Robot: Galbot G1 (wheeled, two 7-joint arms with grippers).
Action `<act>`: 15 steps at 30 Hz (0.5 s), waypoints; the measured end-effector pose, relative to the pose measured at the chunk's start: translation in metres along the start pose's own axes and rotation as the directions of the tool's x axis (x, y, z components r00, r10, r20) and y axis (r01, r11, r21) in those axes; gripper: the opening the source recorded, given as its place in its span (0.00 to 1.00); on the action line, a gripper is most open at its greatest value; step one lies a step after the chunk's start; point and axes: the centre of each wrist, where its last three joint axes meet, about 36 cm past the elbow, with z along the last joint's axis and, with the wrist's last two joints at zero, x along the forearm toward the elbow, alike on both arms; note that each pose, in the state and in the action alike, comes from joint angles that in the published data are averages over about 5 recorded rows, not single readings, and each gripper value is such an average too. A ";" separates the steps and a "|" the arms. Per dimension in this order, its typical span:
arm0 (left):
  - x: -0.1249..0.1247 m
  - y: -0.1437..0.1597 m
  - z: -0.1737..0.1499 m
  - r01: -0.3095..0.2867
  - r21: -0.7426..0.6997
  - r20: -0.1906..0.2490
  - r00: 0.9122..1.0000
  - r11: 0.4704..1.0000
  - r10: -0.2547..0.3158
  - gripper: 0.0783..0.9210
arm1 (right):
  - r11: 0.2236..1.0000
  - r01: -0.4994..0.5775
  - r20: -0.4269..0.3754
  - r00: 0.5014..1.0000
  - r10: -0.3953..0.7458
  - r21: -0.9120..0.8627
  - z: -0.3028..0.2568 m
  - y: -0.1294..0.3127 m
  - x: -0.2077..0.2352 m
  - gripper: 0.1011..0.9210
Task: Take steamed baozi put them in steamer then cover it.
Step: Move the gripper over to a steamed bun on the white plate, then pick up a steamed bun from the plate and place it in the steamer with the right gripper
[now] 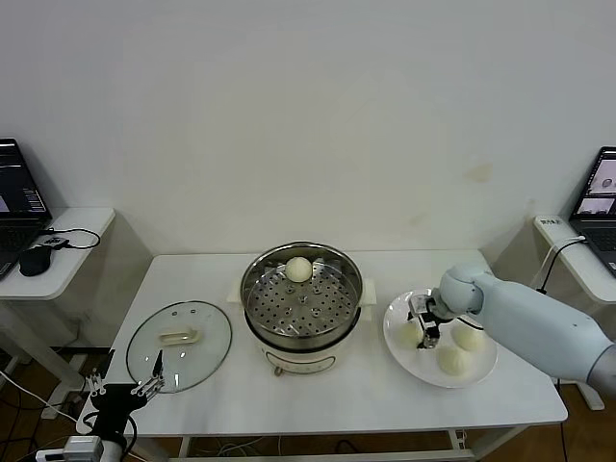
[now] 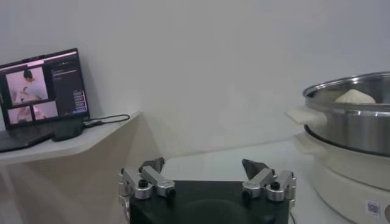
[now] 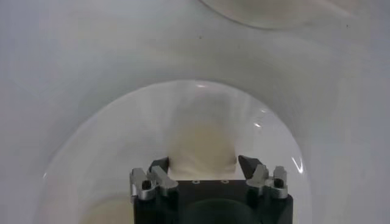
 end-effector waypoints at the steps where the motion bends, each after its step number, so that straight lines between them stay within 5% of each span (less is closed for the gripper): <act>1: 0.000 0.000 0.000 0.000 0.001 0.001 1.000 1.000 0.000 0.88 | 1.000 0.001 0.000 1.000 -0.001 -0.001 0.000 0.000 0.000 0.68; 15: 0.003 0.000 -0.005 -0.004 0.004 0.008 1.000 1.000 0.004 0.88 | 1.000 -0.025 0.009 1.000 0.025 -0.008 0.007 -0.012 0.038 0.61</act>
